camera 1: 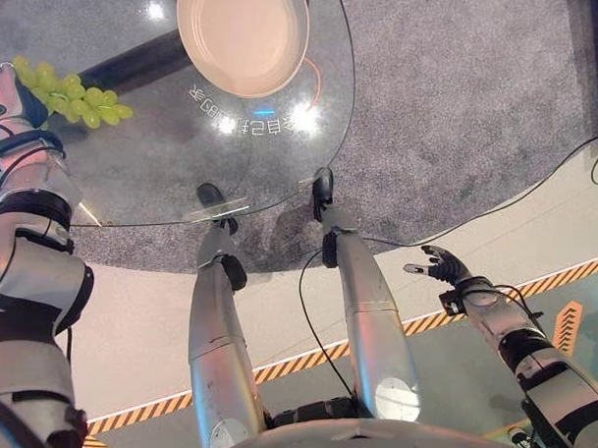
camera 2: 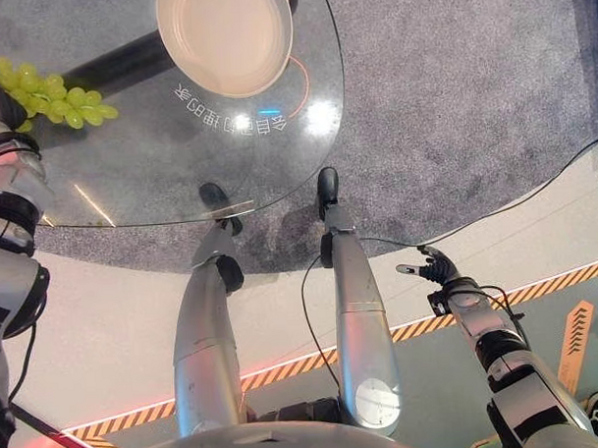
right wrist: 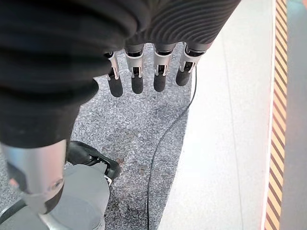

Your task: Pick up fruits into the plate

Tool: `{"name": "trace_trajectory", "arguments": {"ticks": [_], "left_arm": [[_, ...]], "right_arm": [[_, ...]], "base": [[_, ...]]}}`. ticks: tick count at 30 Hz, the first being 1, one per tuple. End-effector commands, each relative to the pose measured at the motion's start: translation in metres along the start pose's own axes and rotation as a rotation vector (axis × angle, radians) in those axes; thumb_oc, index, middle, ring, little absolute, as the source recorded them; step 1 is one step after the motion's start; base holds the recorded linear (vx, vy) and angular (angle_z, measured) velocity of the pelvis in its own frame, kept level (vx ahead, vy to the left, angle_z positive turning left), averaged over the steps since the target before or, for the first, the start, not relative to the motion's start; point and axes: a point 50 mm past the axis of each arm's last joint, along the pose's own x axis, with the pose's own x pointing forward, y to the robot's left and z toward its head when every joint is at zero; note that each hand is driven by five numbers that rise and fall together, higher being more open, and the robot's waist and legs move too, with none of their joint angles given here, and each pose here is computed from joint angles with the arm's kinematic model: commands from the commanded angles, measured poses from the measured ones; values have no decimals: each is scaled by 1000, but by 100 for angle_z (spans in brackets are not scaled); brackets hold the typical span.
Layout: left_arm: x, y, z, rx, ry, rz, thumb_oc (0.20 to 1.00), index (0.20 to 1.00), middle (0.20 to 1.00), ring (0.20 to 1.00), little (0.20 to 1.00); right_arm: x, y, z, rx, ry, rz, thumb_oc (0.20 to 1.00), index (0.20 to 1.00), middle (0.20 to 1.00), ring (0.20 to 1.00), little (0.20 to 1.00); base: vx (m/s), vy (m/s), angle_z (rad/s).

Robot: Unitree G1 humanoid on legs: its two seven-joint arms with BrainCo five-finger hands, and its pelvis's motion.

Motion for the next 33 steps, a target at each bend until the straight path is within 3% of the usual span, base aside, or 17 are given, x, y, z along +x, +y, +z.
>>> {"name": "trace_trajectory", "arguments": {"ticks": [1, 5, 15, 26, 33], "left_arm": [[-2, -5, 2, -84, -28, -49, 200, 200, 200, 200, 200], [-7, -11, 12, -226, -51, -106, 200, 200, 200, 200, 200], [-46, -39, 54, -1005, -55, -251, 200, 200, 200, 200, 200], [-86, -50, 85, -1364, -75, -355, 200, 200, 200, 200, 200], [-95, -47, 93, -1436, -111, -343, 200, 200, 200, 200, 200]], "right_arm": [[-7, 2, -16, 16, 43, -6, 1000, 1000, 1000, 1000, 1000], [-8, 8, -17, 28, 36, -1, 1000, 1000, 1000, 1000, 1000], [-11, 38, -13, 43, 14, 55, 1000, 1000, 1000, 1000, 1000], [-15, 60, -11, 52, 33, 104, 1000, 1000, 1000, 1000, 1000], [-15, 61, -14, 44, 41, 107, 1000, 1000, 1000, 1000, 1000]], "base": [[-69, -48, 4], [1, -38, 2], [-2, -44, 4], [4, -51, 9], [-1, -11, 4]]}}
